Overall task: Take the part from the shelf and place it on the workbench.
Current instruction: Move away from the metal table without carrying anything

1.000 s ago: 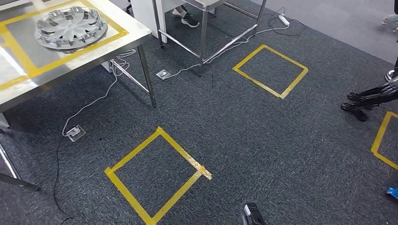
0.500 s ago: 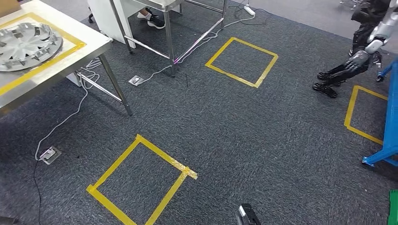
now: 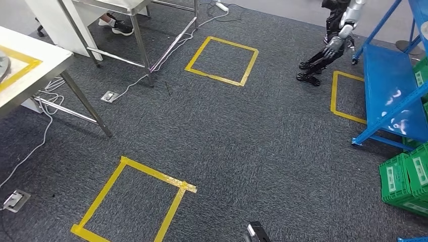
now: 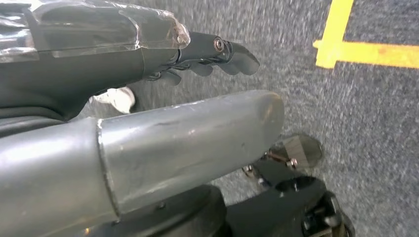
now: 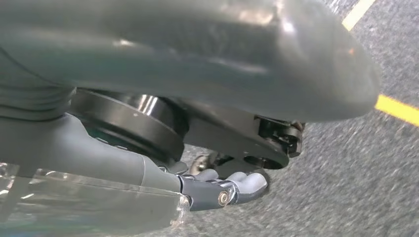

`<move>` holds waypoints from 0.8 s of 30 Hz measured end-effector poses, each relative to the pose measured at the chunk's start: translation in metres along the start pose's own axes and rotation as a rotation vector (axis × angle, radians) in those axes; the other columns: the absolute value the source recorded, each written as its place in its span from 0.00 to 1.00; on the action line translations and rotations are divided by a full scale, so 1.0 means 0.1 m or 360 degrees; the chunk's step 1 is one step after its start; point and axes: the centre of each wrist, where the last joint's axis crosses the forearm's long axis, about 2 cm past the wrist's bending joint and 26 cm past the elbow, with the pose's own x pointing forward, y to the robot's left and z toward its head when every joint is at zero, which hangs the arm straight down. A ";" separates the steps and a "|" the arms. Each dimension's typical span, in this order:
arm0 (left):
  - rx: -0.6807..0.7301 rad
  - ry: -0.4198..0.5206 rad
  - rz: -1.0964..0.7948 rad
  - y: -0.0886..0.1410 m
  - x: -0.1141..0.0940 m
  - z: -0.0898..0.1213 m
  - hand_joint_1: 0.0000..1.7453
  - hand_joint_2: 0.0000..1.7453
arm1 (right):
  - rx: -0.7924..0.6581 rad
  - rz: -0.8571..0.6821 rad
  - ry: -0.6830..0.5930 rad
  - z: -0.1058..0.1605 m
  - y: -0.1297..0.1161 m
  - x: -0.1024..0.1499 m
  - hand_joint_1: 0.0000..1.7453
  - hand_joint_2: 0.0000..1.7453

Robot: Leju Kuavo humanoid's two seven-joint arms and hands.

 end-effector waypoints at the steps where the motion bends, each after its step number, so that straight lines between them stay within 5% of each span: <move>1: 0.0006 0.0003 -0.0001 0.02 0.00 0.00 0.00 0.00 | -0.0002 0.0006 0.0002 0.00 0.00 -0.01 0.00 0.00; 11: -0.0001 -0.0067 0.0005 0.05 0.02 0.00 0.00 0.00 | -0.0003 0.0012 -0.0012 0.01 0.03 -0.04 0.00 0.00; 24: -0.0147 -0.0054 -0.0033 -0.24 0.06 0.01 0.00 0.00 | -0.0047 -0.0010 0.0012 0.00 0.00 -0.02 0.00 0.00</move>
